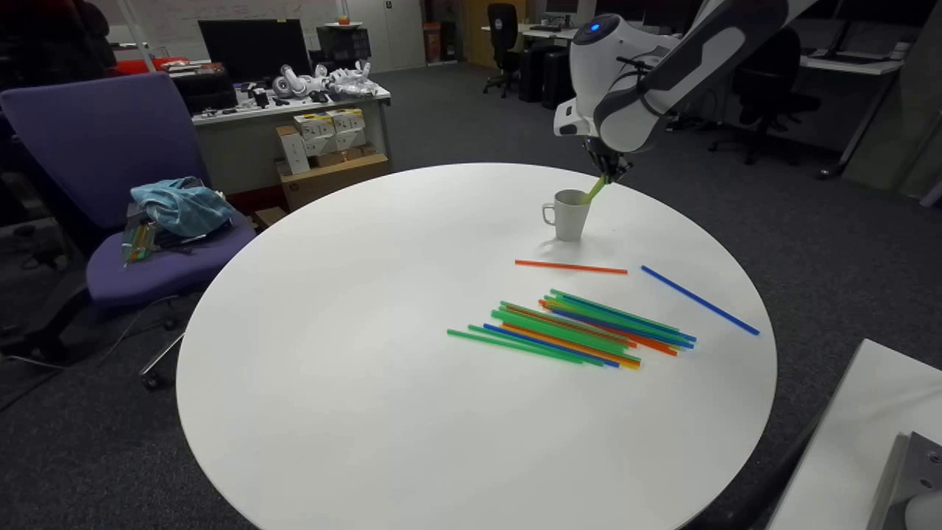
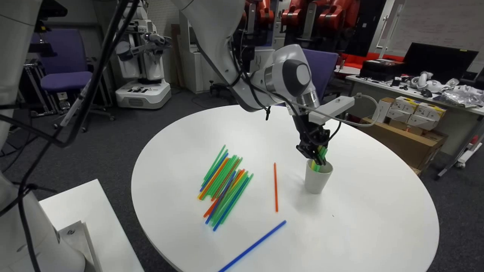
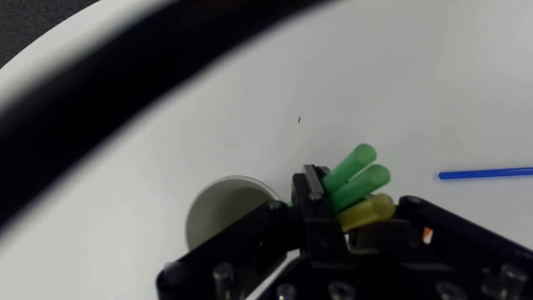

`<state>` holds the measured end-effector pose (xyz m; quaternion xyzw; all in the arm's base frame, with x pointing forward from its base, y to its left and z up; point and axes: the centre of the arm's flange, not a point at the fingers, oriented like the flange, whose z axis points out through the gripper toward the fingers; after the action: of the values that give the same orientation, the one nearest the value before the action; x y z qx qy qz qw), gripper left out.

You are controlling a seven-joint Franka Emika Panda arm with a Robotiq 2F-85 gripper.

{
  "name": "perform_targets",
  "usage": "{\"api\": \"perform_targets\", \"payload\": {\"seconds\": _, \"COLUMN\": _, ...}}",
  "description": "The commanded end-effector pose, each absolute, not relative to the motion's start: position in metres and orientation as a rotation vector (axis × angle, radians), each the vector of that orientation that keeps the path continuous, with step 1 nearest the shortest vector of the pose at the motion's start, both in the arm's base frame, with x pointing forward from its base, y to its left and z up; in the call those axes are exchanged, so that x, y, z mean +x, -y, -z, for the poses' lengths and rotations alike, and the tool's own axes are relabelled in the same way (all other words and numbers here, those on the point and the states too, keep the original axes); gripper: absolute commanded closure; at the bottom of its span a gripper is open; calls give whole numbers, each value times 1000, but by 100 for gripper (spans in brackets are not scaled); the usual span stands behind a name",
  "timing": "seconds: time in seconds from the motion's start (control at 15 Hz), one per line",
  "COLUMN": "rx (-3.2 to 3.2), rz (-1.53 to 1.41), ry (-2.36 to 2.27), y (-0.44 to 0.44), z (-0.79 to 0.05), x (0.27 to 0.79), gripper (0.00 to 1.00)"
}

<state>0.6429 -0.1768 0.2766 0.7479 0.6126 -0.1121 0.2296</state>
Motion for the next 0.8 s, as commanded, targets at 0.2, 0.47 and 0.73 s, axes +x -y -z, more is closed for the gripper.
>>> {"api": "perform_targets", "payload": {"seconds": 0.2, "rx": 2040, "rz": 140, "ry": -1622, "y": 173, "z": -308, "x": 653, "gripper": 99}}
{"api": "perform_targets", "payload": {"seconds": 0.47, "rx": 2014, "rz": 20, "ry": -1566, "y": 167, "z": -340, "x": 672, "gripper": 99}}
{"api": "perform_targets", "payload": {"seconds": 0.73, "rx": 1975, "rz": -46, "ry": -1549, "y": 163, "z": -361, "x": 682, "gripper": 99}}
